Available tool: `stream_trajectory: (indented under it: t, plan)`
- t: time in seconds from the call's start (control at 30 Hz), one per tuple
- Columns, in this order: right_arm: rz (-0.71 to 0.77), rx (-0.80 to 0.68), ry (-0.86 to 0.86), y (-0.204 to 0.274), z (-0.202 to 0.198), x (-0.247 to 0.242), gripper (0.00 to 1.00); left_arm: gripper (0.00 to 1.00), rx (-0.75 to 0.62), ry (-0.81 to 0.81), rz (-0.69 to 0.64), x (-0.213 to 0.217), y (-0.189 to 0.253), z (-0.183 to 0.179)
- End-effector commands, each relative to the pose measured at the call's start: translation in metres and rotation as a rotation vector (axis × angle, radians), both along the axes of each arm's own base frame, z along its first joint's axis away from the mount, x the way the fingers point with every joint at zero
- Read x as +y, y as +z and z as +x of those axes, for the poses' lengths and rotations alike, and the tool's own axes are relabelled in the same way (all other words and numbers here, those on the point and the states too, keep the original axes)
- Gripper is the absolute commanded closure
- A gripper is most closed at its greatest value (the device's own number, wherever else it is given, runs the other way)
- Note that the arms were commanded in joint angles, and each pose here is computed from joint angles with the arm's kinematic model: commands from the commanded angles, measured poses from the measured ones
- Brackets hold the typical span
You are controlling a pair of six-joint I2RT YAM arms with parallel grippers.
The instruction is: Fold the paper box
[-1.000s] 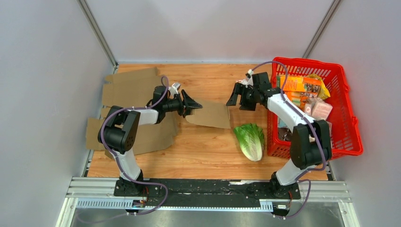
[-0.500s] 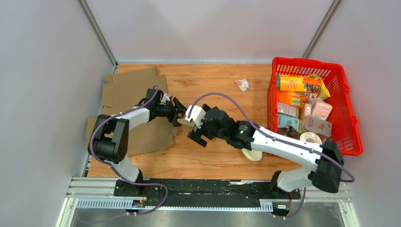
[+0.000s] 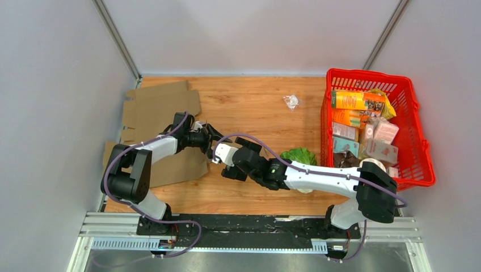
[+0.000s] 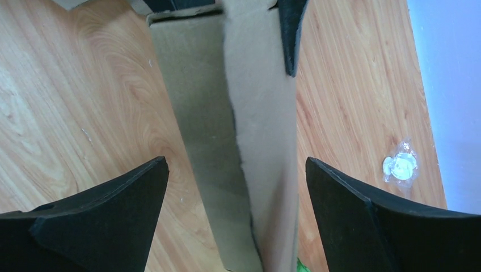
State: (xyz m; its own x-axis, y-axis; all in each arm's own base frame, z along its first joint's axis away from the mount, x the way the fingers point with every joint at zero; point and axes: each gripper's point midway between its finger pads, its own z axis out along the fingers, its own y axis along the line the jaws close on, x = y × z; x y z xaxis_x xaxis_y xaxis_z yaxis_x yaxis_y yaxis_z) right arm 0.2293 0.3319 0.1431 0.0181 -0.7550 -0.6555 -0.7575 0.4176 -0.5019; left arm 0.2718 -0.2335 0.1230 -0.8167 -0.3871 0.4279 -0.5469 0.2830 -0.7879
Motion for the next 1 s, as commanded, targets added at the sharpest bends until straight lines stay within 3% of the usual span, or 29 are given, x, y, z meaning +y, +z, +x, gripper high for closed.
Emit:
stream_trajectory:
  t: [0.0,0.3,0.5,0.53,0.63,0.83,0.87,0.97]
  plan:
    - [0.071,-0.103,-0.046,0.017,0.013,0.006,0.04,0.59,-0.022,0.008,-0.056,-0.002,0.026,0.002]
    - [0.088,-0.216,-0.110,0.025,0.025,0.001,0.19,0.53,-0.026,0.000,-0.055,-0.001,0.031,-0.005]
    - [0.091,-0.235,-0.088,0.023,0.024,0.006,0.34,0.44,-0.040,-0.009,-0.063,-0.001,0.035,-0.006]
    - [0.096,-0.235,-0.089,0.024,0.023,0.006,0.35,0.36,-0.047,-0.012,-0.064,-0.001,0.035,-0.007]
    - [0.097,-0.222,-0.090,0.026,0.022,0.003,0.39,0.22,-0.141,-0.044,-0.045,-0.001,0.043,-0.004]
    - [0.104,-0.171,-0.114,0.022,0.011,-0.013,0.44,0.22,-0.513,-0.057,0.155,0.016,0.077,0.006]
    - [0.099,-0.156,-0.116,0.022,0.009,-0.017,0.45,0.21,-0.541,-0.085,0.210,0.021,0.077,0.003]
    - [0.126,-0.116,-0.121,0.019,0.002,-0.023,0.48,0.21,-0.589,-0.076,0.203,0.022,0.082,0.003]
